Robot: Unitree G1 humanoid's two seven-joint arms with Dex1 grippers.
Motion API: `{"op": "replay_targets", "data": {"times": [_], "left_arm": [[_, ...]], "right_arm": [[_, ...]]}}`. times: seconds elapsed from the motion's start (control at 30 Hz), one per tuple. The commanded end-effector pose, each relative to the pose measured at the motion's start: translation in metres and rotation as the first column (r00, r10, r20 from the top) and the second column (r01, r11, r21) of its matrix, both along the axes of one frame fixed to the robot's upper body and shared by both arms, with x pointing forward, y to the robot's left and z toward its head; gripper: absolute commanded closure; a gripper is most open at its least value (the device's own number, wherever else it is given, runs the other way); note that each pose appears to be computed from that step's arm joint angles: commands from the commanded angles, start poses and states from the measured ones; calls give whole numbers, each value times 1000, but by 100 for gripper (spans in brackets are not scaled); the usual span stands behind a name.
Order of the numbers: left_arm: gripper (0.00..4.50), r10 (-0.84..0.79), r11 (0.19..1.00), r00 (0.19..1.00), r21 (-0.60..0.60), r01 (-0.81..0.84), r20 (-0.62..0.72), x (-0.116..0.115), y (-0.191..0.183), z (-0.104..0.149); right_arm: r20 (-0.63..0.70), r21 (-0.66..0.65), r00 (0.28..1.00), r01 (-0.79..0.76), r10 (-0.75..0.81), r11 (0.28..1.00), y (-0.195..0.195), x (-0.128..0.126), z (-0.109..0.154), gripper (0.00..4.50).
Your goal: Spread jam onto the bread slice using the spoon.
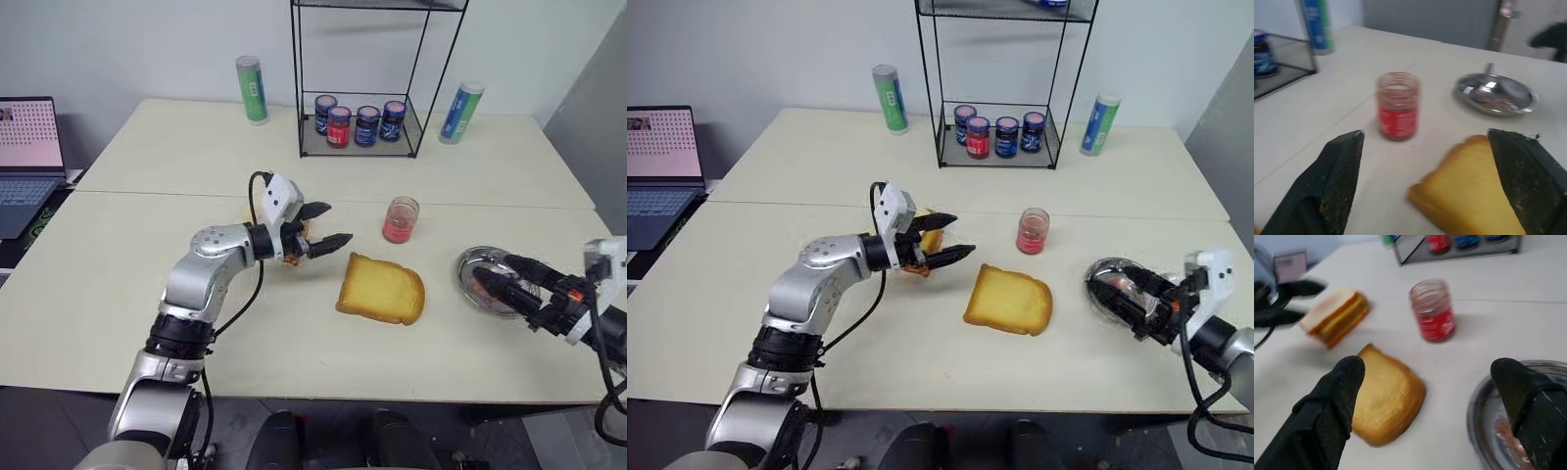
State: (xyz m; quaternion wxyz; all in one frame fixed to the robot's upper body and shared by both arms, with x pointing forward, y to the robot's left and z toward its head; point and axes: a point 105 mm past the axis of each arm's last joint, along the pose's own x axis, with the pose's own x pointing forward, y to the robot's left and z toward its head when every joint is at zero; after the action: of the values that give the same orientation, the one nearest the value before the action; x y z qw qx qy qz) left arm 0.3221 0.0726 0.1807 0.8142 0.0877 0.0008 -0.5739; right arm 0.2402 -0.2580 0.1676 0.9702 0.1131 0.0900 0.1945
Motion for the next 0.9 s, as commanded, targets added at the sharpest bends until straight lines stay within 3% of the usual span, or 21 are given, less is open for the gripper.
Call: {"op": "replay_targets", "data": {"times": [0.03, 0.3, 0.47, 0.67, 0.9], "left_arm": [[2, -182, 983, 980, -23, 184, 77, -35, -12, 37], [2, -243, 969, 969, -38, 245, 52, -50, -38, 37], [2, -228, 971, 972, -60, 231, 52, -53, -51, 31], [2, -183, 980, 982, -70, 186, 46, -50, -49, 29], [2, -160, 984, 986, -72, 162, 39, -52, -46, 29]], "right_arm": [[1, 54, 980, 200, -200, 978, -45, -3, -2, 0], [-140, 380, 925, 379, -353, 844, -83, 14, -25, 0], [-215, 407, 916, 399, -338, 822, -81, 36, -50, 0], [-257, 485, 913, 404, -316, 775, -81, 69, -65, 0], [-264, 501, 919, 391, -294, 772, -81, 88, -71, 0]]}}
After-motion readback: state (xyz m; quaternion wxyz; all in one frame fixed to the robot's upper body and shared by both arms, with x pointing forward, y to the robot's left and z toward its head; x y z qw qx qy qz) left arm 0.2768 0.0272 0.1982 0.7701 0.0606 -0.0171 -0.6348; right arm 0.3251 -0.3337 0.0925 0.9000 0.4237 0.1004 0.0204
